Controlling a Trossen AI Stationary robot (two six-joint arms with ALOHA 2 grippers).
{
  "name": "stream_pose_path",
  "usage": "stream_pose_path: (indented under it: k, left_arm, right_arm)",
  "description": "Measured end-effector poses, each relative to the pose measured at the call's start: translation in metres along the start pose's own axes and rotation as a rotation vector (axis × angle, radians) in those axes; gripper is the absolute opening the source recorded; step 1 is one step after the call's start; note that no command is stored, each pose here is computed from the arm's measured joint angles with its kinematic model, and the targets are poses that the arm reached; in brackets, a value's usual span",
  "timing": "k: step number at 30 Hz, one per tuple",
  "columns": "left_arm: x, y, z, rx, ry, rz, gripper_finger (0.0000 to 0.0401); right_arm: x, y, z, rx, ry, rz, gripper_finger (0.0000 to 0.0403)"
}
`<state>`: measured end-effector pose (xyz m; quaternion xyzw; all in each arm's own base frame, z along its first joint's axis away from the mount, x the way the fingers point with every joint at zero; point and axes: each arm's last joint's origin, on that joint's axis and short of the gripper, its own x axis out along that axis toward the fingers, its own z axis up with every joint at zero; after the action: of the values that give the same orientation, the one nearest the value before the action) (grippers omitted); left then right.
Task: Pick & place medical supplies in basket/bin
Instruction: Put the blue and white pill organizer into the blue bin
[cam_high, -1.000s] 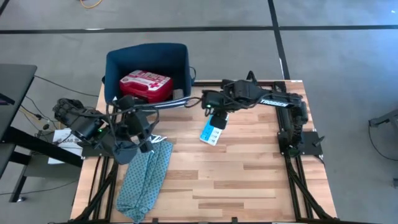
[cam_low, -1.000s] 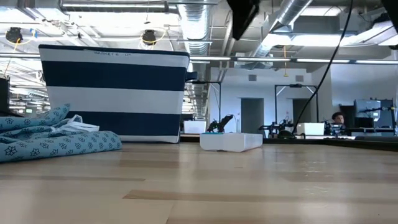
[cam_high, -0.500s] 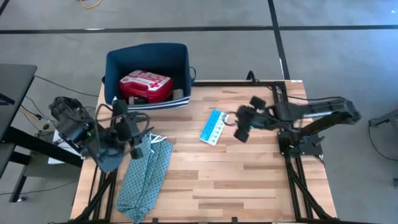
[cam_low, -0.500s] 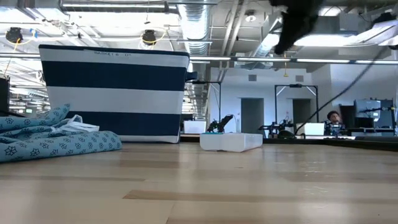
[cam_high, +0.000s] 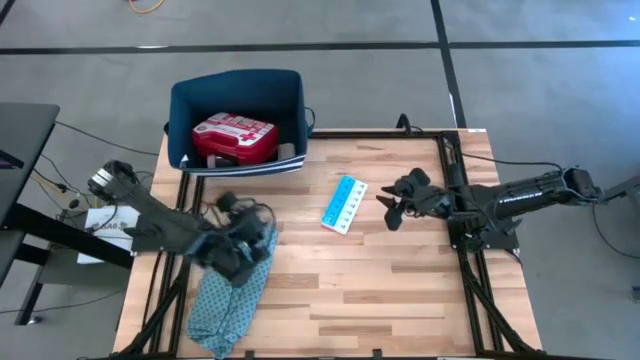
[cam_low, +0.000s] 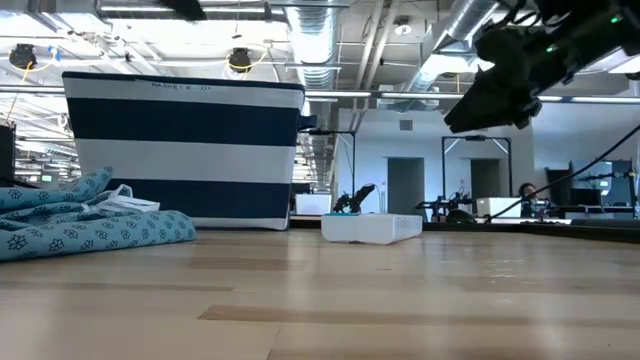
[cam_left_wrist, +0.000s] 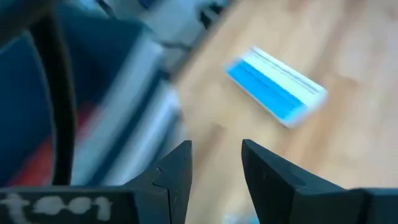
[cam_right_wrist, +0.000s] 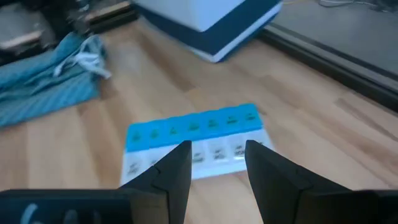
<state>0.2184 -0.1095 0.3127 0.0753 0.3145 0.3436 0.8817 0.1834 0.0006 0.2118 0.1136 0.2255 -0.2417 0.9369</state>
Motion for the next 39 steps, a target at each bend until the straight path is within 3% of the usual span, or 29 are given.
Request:
stream_pose_path:
  k: [3,5,10,16,20,26,32,39]
  left_arm:
    - [0.037,-0.024,-0.014,-0.045,0.051,-0.153,0.013]
    - [0.061,-0.037,-0.022,-0.083,0.004,-0.219,0.013]
    - [0.114,-0.042,-0.031,-0.279,-0.137,-0.217,0.013]
    - [0.171,-0.044,-0.044,-0.373,-0.086,-0.208,0.013]
    - [0.205,-0.055,-0.057,-0.423,-0.05,-0.248,0.013]
    - [0.234,-0.056,-0.073,-0.437,-0.027,-0.176,0.013]
    - [0.244,-0.051,-0.074,-0.445,-0.029,-0.138,0.013]
    - [0.25,-0.042,-0.074,-0.455,-0.036,-0.063,0.013]
  right_arm:
    - [0.011,-0.006,0.003,0.081,-0.008,-0.044,0.0143]
    - [0.02,-0.01,0.001,0.138,0.016,-0.063,0.0144]
    - [0.037,-0.023,-0.003,0.262,0.099,-0.079,0.0153]
    - [0.054,-0.04,-0.006,0.354,0.132,-0.178,0.0169]
    - [0.071,-0.049,-0.007,0.412,0.171,-0.085,0.0179]
    - [0.097,-0.061,-0.008,0.483,0.188,0.079,0.0193]
    - [0.11,-0.071,-0.023,0.535,0.28,0.04,0.0201]
    - [0.112,-0.063,-0.028,0.612,0.304,0.031,0.0192]
